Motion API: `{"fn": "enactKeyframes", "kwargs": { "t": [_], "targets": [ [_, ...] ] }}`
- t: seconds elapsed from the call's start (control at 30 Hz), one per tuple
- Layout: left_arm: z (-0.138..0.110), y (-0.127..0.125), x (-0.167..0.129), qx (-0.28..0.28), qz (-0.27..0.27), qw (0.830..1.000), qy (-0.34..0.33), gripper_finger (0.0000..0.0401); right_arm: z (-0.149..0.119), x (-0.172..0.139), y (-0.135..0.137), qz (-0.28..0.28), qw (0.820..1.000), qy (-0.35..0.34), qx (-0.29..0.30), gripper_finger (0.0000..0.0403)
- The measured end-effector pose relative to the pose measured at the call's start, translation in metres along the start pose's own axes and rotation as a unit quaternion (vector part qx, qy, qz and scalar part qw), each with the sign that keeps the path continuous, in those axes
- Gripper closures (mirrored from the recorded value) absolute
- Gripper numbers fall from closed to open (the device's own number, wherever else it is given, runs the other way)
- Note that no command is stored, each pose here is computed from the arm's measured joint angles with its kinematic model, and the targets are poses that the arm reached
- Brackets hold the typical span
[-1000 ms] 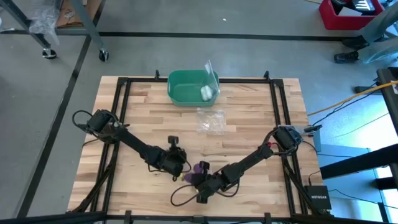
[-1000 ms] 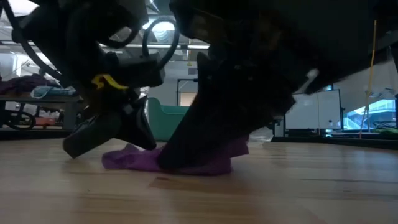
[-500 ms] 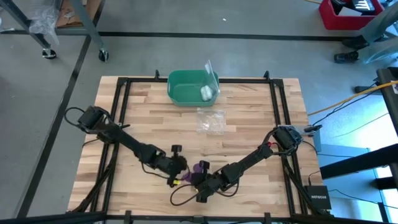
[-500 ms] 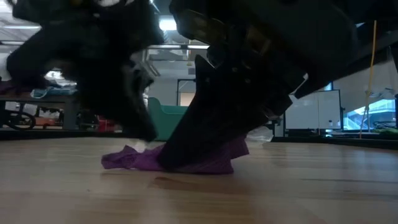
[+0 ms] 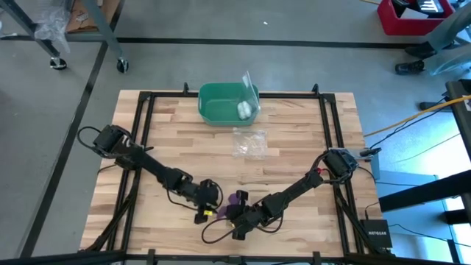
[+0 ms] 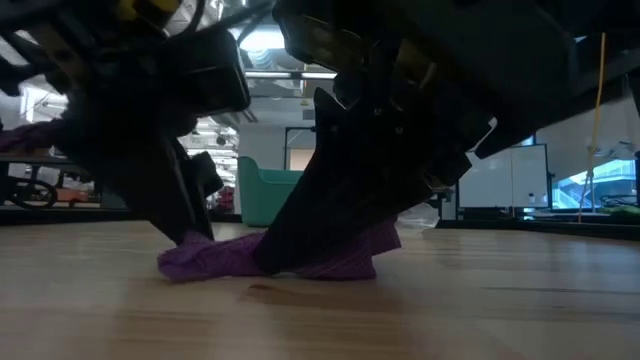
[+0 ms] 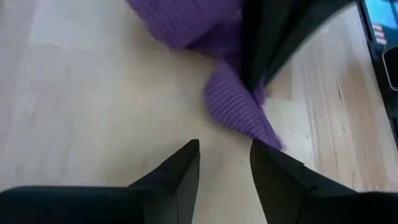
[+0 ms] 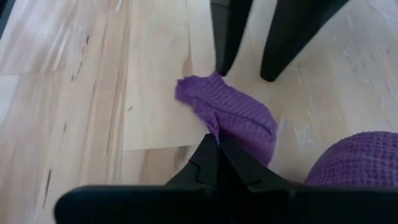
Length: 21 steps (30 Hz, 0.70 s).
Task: Roll bandage
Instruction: Roll the violet bandage
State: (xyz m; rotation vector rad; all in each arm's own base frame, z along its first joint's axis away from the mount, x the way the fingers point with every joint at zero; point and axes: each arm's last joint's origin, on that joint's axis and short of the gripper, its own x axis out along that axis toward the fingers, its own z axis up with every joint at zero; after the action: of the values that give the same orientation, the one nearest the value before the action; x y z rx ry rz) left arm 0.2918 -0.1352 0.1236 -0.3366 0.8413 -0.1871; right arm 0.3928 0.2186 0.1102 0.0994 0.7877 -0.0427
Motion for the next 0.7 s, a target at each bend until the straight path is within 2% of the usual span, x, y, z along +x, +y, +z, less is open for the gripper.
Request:
{"fn": "enactKeyframes", "kwargs": {
  "t": [0.43, 0.5, 0.6, 0.7],
  "targets": [
    [0.0016, 0.0045, -0.0005, -0.040, -0.062, 0.996, 0.041, 0.0278, -0.0004, 0.0000, -0.0002, -0.001, 1.000, 0.002, -0.004, 0.0398],
    [0.0021, 0.0047, -0.0005, -0.053, -0.057, 0.996, 0.037, 0.0282, -0.0004, 0.0000, -0.0002, -0.001, 1.000, 0.002, -0.004, 0.0398],
    [0.0034, 0.0072, -0.0003, -0.072, -0.019, 0.997, 0.014, 0.0283, -0.0003, 0.0001, -0.0004, -0.001, 1.000, 0.002, -0.004, 0.0398],
    [0.0061, 0.0067, -0.0003, -0.082, -0.017, 0.997, -0.003, 0.0281, -0.0004, 0.0000, -0.0002, -0.001, 1.000, 0.002, -0.004, 0.0398]
  ]
}}
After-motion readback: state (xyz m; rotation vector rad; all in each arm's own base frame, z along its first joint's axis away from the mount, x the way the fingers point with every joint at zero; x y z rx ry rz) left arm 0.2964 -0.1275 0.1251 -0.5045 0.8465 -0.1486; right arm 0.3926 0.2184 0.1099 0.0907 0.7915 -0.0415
